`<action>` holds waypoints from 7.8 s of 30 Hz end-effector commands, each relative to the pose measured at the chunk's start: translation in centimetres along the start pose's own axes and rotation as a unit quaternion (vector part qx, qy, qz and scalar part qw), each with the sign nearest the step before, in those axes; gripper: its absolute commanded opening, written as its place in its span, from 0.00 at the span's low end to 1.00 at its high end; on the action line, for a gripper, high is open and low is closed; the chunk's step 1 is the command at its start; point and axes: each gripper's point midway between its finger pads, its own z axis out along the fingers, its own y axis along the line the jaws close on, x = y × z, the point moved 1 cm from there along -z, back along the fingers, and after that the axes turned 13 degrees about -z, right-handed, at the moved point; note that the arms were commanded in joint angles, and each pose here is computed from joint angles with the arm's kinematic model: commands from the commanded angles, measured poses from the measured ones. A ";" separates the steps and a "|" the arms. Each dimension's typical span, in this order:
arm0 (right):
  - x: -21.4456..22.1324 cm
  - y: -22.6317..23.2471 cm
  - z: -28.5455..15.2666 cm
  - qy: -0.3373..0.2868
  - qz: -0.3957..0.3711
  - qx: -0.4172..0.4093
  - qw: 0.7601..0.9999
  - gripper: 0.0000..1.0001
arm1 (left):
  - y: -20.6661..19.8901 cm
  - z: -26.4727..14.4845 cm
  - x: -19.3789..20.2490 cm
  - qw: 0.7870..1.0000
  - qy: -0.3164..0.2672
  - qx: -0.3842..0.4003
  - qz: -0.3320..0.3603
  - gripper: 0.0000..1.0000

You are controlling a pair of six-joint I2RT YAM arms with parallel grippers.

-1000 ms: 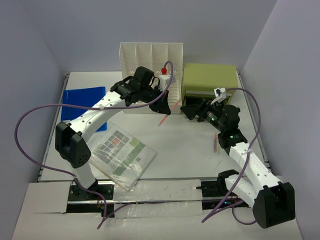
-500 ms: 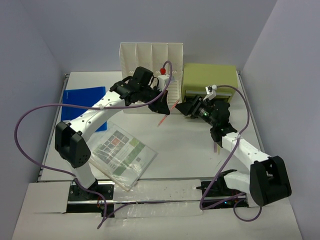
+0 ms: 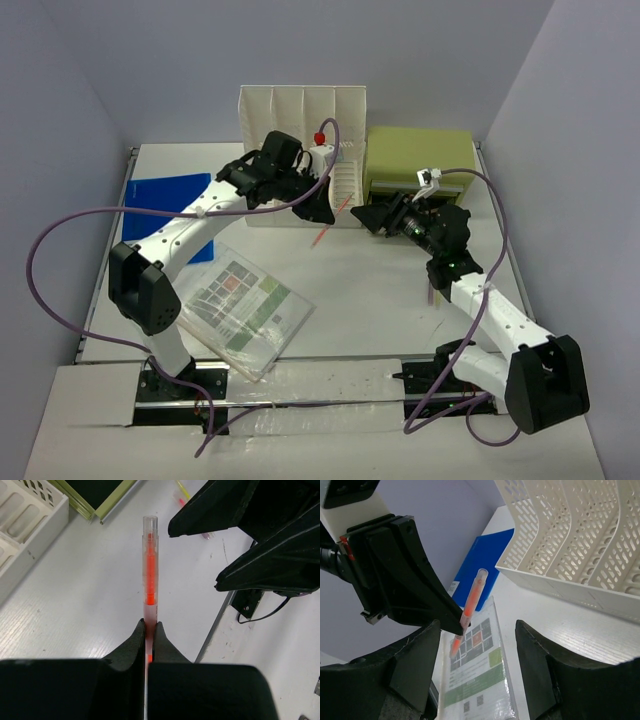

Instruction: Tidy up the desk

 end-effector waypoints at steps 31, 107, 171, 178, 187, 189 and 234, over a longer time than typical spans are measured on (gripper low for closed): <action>-1.5 -9.6 0.3 -0.035 0.138 0.148 0.979 0.00 | 4.4 -0.8 0.5 0.989 0.013 -0.144 0.040 0.99; -5.3 -35.4 -12.3 0.017 0.117 0.591 0.798 0.41 | 17.5 -12.7 14.4 0.905 -0.053 -0.404 0.127 0.99; 11.2 -20.4 -16.0 0.280 0.083 0.537 0.791 0.48 | 16.9 -12.5 14.6 0.912 -0.053 -0.385 0.132 0.99; 11.6 -20.3 -17.8 0.277 0.069 0.563 0.776 0.48 | 16.8 -12.4 14.6 0.913 -0.052 -0.382 0.133 0.99; 14.0 -21.3 -17.7 0.308 0.097 0.566 0.758 0.49 | 16.5 -12.5 14.6 0.914 -0.056 -0.378 0.134 0.99; 14.3 -21.3 -17.5 0.307 0.102 0.560 0.763 0.47 | 16.5 -12.5 14.5 0.915 -0.056 -0.377 0.135 0.99; -4.2 -23.1 -5.9 -0.097 0.216 0.454 0.859 0.36 | 16.6 -12.2 14.9 0.917 -0.047 -0.373 0.135 0.99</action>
